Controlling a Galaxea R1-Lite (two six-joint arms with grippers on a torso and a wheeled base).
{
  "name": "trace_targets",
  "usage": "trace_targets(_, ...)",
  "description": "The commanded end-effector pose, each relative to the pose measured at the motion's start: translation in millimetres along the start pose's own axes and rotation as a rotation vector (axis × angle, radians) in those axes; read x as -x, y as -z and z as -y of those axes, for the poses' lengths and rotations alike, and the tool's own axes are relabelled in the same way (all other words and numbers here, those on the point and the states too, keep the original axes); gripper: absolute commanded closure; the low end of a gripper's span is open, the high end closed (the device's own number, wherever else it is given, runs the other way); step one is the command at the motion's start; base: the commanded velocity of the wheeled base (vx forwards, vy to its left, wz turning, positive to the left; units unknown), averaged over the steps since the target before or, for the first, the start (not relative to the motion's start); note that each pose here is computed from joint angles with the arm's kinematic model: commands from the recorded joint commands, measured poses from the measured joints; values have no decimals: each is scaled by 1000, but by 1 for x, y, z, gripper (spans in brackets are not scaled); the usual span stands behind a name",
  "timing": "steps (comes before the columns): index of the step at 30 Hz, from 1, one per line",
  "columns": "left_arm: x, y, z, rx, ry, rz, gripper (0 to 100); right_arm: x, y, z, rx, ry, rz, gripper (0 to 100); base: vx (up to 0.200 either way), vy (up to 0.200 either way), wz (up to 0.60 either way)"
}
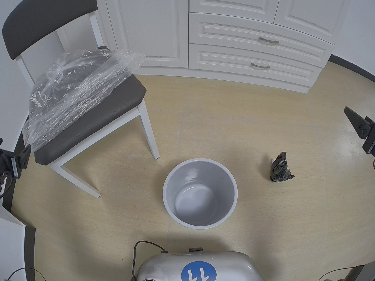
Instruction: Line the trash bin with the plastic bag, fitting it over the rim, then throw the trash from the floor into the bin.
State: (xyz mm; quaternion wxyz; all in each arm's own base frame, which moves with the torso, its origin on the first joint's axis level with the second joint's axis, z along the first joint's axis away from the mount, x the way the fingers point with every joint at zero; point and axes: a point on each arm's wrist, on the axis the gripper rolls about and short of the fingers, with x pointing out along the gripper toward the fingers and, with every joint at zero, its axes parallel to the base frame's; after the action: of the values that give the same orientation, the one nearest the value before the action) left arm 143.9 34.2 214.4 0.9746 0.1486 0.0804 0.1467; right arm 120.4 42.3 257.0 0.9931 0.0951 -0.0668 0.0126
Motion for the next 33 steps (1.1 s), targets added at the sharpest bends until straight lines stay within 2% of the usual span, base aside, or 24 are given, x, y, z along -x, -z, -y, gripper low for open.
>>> trace_targets(1, -48, 12, -5, -4, -28, -95, 0, -22, 12, -18, -8, -42, -74, 0, 0, 0, 0)
trace_targets(5, -66, 18, -7, 5, 10, -89, 0, -35, 25, -24, -22, -35, -125, 0, 0, 0, 0)
trace_targets(10, -75, 21, -7, 22, 35, -90, 0, -44, 30, -29, -41, -43, -107, 0, 0, 0, 0)
trace_targets(17, -81, 22, -21, 31, -19, -100, 0, -43, 31, -31, -46, -21, -95, 0, 0, 0, 0)
trace_targets(33, -94, 25, -32, 40, -58, -123, 0, -43, 32, -31, -48, -25, -99, 0, 0, 0, 0)
